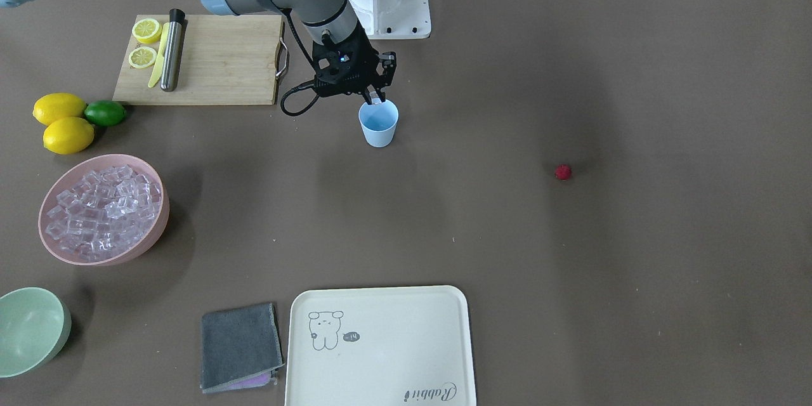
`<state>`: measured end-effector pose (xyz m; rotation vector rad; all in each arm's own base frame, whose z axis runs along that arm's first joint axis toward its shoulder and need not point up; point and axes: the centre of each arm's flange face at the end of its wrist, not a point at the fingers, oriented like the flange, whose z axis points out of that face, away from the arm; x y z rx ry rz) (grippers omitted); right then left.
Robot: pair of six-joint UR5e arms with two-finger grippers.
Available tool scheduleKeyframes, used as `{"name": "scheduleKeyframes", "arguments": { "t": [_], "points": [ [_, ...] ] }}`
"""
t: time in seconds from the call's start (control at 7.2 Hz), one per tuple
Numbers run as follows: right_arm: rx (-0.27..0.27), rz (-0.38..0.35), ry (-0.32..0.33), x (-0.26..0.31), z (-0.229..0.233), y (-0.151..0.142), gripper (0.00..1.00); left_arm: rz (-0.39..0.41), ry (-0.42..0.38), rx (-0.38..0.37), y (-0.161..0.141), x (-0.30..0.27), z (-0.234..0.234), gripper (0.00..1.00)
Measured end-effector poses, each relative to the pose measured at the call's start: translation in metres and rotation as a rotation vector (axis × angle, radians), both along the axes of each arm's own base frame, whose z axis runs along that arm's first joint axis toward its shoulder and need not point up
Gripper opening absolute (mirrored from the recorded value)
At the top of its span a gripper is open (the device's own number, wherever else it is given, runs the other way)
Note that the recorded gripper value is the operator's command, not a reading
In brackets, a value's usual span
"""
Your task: Put ice and strawberries in cup
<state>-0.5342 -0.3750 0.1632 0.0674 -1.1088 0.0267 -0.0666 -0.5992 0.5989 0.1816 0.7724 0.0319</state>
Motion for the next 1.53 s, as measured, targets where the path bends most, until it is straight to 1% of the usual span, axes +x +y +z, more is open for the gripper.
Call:
{"name": "scheduleKeyframes", "arguments": {
  "t": [0.42,0.56,0.69,0.83,0.97,1.11,1.25,1.39,1.53],
  "points": [
    [0.004,0.026,-0.032,0.021,-0.01,-0.014,0.99,0.002,0.0,0.0,-0.001,0.001,0.0,0.98],
    [0.01,0.054,-0.046,0.042,-0.015,-0.029,1.0,0.003,0.0,-0.001,-0.001,0.002,0.0,0.98],
    [0.002,0.078,-0.048,0.076,-0.009,-0.057,1.0,0.007,0.0,0.0,-0.002,0.005,-0.001,0.98],
    [0.01,0.079,-0.039,0.127,0.011,-0.093,1.0,0.011,0.0,0.001,-0.002,0.007,-0.002,0.98],
    [0.066,0.061,-0.012,0.188,0.043,-0.126,1.0,0.013,0.001,0.003,-0.002,0.009,-0.002,0.98],
    [0.132,0.033,0.039,0.242,0.086,-0.151,1.0,0.014,0.001,0.005,-0.002,0.009,-0.003,0.98],
    [0.178,-0.007,0.121,0.289,0.13,-0.17,1.0,0.014,0.002,0.007,-0.003,0.009,-0.004,0.98],
    [0.19,-0.057,0.209,0.33,0.165,-0.183,0.99,0.015,0.002,0.011,-0.004,0.01,-0.007,0.98],
    [0.182,-0.11,0.274,0.362,0.198,-0.189,0.95,0.019,0.002,0.014,-0.007,0.012,-0.009,0.98]
  ]
}}
